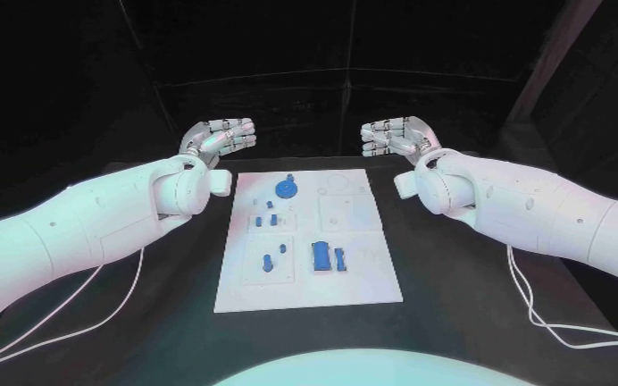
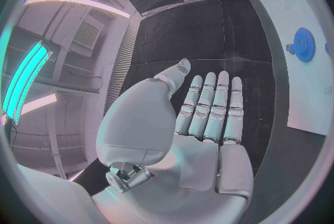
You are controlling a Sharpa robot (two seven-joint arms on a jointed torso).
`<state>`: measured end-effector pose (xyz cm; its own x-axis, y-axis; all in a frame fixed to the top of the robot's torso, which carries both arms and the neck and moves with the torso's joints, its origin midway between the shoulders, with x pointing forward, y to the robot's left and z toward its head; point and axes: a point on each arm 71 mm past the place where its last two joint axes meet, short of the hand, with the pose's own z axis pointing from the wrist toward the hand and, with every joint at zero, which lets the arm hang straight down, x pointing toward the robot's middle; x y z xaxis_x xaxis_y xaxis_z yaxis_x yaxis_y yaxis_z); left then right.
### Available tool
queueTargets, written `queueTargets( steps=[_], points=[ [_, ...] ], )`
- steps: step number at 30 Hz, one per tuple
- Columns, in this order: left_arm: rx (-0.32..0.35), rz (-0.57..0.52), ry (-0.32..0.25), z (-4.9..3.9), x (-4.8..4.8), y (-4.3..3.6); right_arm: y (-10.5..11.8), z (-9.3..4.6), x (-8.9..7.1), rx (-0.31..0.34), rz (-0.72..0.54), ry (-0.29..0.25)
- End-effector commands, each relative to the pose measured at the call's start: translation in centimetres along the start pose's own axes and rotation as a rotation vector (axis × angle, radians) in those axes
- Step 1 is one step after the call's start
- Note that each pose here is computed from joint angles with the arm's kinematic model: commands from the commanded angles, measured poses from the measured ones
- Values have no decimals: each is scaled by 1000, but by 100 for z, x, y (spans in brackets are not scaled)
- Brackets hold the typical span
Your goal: Assemble the parts on the task board
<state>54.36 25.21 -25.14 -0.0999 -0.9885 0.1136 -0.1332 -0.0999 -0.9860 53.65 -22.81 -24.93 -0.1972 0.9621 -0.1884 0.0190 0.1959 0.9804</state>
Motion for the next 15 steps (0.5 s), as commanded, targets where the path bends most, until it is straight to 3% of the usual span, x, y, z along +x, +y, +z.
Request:
queueTargets(
  steps=[1, 8, 15],
  points=[
    [1, 3, -3, -12, -6, -3, 9, -17, -5, -1, 2, -4],
    [17, 22, -20, -136, 140, 16, 68, -139, 102, -23, 54, -43],
    [63, 61, -54, -423, 426, -4, 189, -412, 295, -44, 144, -117]
  ],
)
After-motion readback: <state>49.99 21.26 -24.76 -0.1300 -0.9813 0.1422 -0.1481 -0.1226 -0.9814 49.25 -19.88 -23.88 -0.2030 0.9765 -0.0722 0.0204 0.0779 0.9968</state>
